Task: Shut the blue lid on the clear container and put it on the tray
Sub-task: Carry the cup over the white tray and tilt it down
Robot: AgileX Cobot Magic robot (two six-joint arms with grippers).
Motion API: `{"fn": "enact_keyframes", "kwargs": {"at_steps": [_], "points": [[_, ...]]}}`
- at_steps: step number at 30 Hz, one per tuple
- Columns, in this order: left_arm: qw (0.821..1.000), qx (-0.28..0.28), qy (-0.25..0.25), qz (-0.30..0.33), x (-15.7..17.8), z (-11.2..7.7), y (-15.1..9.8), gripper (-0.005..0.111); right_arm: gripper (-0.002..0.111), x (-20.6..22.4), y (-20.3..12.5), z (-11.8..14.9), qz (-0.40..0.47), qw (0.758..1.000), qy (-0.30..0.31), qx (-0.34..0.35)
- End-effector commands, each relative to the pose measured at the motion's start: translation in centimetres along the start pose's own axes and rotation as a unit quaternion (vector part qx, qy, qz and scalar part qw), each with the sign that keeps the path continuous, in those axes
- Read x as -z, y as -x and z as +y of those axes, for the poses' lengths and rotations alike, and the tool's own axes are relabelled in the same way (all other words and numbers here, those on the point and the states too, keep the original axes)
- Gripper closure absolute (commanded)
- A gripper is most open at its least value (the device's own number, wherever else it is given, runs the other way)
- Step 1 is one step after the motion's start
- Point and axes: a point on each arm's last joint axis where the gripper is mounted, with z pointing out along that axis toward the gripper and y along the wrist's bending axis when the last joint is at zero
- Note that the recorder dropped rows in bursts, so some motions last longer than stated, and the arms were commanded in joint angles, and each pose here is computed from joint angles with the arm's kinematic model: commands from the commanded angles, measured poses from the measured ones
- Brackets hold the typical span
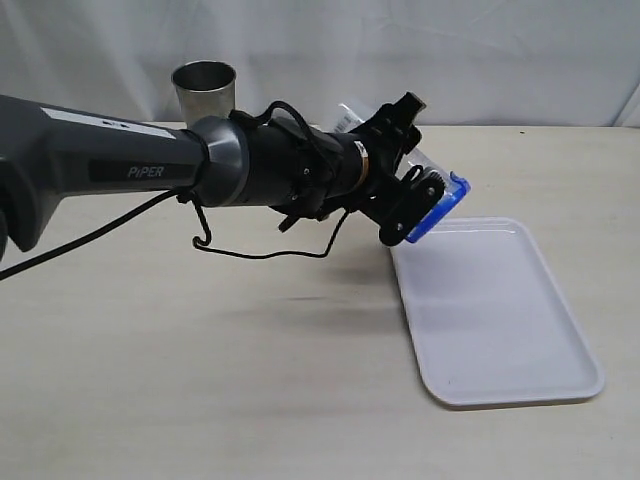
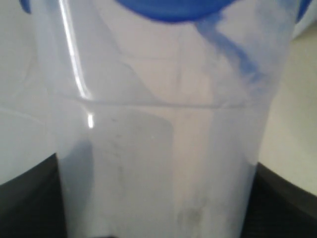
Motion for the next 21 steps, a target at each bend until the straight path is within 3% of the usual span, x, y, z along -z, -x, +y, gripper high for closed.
{"fn": "enact_keyframes", "kwargs": {"at_steps": [1,14,21], "points": [[1.0,-0.012,0.006,0.018,0.3,0.6,-0.3,0.107,0.104,0.0,0.0,0.0,-0.002,1.0,-0.001,0.0],[1.0,-0.02,0.012,0.004,0.8,1.2,1.8,0.107,0.104,0.0,0.0,0.0,-0.003,1.0,-0.001,0.0],[0.999,0.038,-0.001,-0.008,0.9,1.1,2.5,0.107,0.104,0.0,0.0,0.0,-0.003,1.0,-0.001,0.0]]}}
